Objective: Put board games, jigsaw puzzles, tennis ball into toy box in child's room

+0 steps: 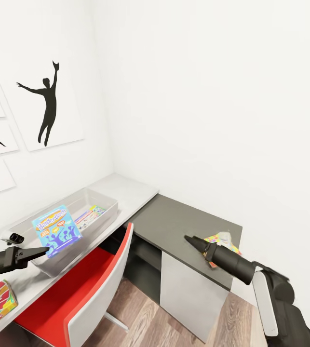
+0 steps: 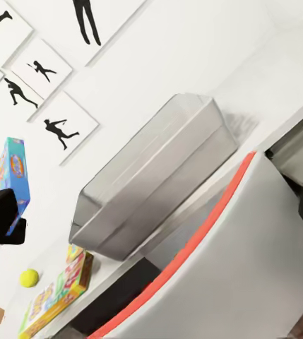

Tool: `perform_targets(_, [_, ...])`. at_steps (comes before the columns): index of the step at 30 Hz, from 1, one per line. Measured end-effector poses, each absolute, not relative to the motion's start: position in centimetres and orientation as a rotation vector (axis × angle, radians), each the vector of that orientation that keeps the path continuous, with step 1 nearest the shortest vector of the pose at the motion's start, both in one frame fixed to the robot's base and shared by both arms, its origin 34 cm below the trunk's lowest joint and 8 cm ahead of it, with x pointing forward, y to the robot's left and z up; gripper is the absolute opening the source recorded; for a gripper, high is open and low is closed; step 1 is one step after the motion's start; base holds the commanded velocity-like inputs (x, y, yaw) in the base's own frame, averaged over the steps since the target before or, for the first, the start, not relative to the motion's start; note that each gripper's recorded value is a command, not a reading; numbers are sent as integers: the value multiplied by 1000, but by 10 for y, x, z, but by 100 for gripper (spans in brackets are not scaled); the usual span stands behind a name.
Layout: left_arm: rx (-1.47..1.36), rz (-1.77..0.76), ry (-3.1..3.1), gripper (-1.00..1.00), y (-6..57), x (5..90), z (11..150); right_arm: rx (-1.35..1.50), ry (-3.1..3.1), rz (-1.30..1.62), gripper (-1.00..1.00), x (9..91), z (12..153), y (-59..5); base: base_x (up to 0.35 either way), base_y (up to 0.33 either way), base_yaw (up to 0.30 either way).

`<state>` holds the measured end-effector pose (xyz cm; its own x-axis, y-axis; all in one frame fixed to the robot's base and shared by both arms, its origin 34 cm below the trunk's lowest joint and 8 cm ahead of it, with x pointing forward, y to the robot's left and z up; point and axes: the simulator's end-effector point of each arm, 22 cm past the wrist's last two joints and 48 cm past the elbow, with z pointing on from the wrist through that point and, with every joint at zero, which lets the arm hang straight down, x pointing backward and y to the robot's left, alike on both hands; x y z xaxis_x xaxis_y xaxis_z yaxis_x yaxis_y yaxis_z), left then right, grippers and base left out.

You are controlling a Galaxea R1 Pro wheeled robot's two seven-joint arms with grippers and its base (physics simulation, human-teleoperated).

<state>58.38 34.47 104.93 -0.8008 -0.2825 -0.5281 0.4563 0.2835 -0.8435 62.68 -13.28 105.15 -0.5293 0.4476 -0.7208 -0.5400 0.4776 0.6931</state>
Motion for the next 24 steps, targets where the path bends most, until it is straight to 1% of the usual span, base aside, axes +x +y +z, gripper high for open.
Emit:
perform_targets(3, [155,-1578,1948,-100,343,584,1049,-86,1739,1213,100,654,1078,-132,1,0,0])
perform_targets(8, [155,-1581,1946,-100,342,584,1048,-39,1873,1045,100,724,1109,-133,0,0,0])
perform_targets(13, [155,-1580,1946,-100,342,584,1049,-60,1909,992,100,736,1114,-124,7,0,0])
perform_targets(17, [155,-1579,1948,-100,342,584,1048,-70,1915,979,100,737,1114,-121,106,0,13])
perform_targets(20, [155,-1579,1947,-100,342,584,1048,-73,1915,977,100,737,1115,-120,175,0,169])
perform_targets(24, [154,-1580,1947,-100,342,584,1048,-73,1914,976,100,737,1114,-120,125,0,253])
